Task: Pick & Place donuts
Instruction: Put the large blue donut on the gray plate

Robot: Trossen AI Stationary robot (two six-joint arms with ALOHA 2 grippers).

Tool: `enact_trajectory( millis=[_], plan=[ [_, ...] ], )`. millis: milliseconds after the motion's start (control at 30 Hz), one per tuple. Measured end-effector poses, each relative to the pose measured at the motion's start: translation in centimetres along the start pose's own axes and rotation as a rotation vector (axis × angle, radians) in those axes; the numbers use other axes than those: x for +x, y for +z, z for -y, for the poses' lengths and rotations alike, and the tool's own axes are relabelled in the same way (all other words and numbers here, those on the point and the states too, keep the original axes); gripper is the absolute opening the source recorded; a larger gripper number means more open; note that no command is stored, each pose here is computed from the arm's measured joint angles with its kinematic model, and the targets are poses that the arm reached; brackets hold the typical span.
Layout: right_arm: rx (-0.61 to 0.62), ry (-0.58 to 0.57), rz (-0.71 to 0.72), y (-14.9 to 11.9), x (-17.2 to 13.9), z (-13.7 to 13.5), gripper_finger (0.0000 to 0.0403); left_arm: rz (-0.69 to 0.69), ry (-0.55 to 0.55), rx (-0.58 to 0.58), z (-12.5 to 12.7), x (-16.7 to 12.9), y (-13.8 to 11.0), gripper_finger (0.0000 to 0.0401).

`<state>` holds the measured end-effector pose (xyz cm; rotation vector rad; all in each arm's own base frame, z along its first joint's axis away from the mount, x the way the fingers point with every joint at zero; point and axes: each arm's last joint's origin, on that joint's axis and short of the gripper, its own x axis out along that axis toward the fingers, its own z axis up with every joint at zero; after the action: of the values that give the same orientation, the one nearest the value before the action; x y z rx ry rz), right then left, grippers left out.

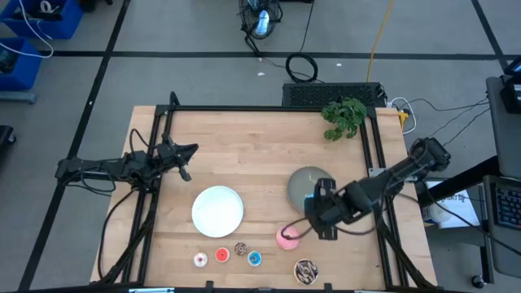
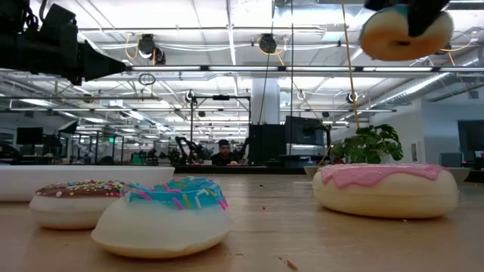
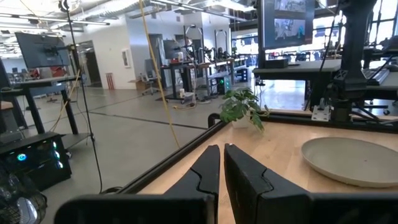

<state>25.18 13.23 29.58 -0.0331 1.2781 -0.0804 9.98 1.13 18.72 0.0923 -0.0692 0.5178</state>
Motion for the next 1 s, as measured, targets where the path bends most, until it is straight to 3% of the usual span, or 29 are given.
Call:
enact_trajectory(
  millis=[100, 267, 467, 667, 1000],
  plan=[
    [0.009, -0.031, -0.011, 0.8, 0.4, 1.9, 0.0018, 0.001, 0.000, 0.000, 0.0, 0.0, 0.0, 0.0031],
    [0.139, -0.136, -0.101, 1.4, 1.6, 6.5, 0.0016, 0.001, 0.000, 0.000, 0.0, 0.0, 0.0, 0.0031],
    [0.130, -0.175, -0.113, 1.4, 5.1, 10.2, 0.0016, 0.004, 0.000, 0.005, 0.0, 0.0, 0.0, 0.0031],
    [0.088, -0.158, -0.089, 0.2, 8.9, 11.0, 0.0016, 0.004, 0.000, 0.008, 0.0, 0.0, 0.0, 0.0031],
    [0.131, -0.079, -0.089, -2.8, 13.6, 11.4, 0.0016, 0.004, -0.001, 0.007, 0.0, 0.0, 0.0, 0.0031]
  ],
)
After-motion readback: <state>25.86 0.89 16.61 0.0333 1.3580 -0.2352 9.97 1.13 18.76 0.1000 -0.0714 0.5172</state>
